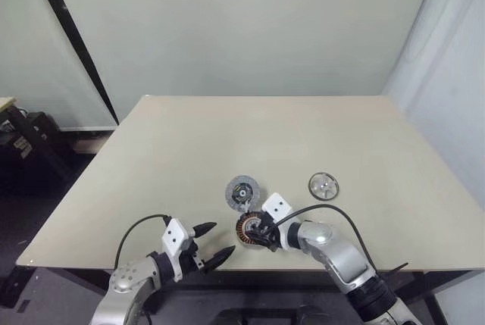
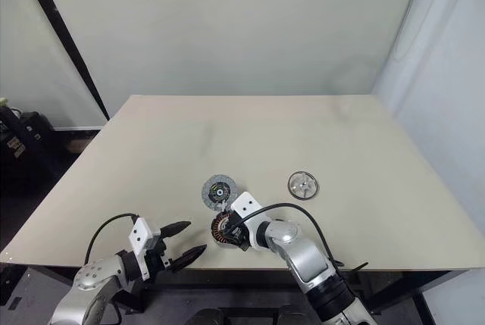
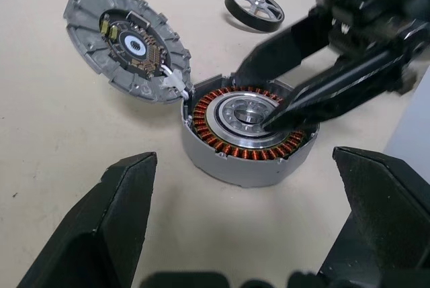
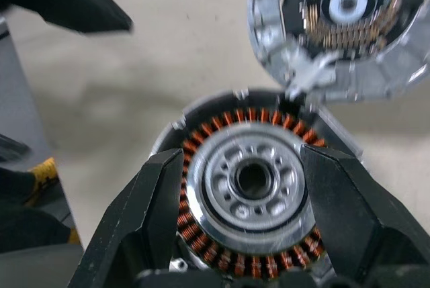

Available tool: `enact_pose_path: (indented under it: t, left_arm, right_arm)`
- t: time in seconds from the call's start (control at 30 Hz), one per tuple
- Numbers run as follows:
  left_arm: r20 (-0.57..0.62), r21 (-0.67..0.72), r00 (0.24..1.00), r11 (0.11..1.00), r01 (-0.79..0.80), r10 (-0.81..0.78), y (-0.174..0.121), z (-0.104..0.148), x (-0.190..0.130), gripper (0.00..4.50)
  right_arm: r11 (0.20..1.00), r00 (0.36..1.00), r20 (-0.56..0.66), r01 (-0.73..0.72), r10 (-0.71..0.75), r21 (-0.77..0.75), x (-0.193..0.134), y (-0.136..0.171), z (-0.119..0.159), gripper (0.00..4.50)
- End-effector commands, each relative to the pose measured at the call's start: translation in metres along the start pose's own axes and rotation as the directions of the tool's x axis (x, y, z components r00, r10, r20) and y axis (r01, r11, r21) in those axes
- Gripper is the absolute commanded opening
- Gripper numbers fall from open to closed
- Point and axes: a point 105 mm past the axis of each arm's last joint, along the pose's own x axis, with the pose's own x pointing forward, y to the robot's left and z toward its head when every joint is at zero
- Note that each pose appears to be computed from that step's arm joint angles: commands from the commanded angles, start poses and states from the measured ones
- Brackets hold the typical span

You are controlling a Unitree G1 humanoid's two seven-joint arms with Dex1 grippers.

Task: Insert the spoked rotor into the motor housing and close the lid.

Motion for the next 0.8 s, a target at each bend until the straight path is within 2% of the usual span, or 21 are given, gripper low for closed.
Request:
enact_pose_path:
  t: [0.03, 0.23, 0.8]
  left_arm:
    - [0.03, 0.029, 1.0, 1.0, 0.005, -0.006, 0.001, 0.009, 0.002, 4.5]
    - [0.03, 0.03, 1.0, 1.0, 0.006, -0.007, 0.0, 0.009, 0.002, 4.5]
    - [0.023, 0.025, 1.0, 1.0, 0.001, -0.001, -0.001, 0.007, -0.001, 4.5]
  right_arm:
    - [0.999, 0.999, 0.04, 0.014, -0.012, -0.033, -0.005, -0.003, 0.016, 2.11]
    - [0.998, 0.999, 0.009, 0.032, -0.031, -0.055, -0.001, -0.005, 0.011, 0.03]
    - [0.998, 1.0, -0.013, -0.001, 0.0, -0.07, 0.012, 0.004, 0.006, 0.03]
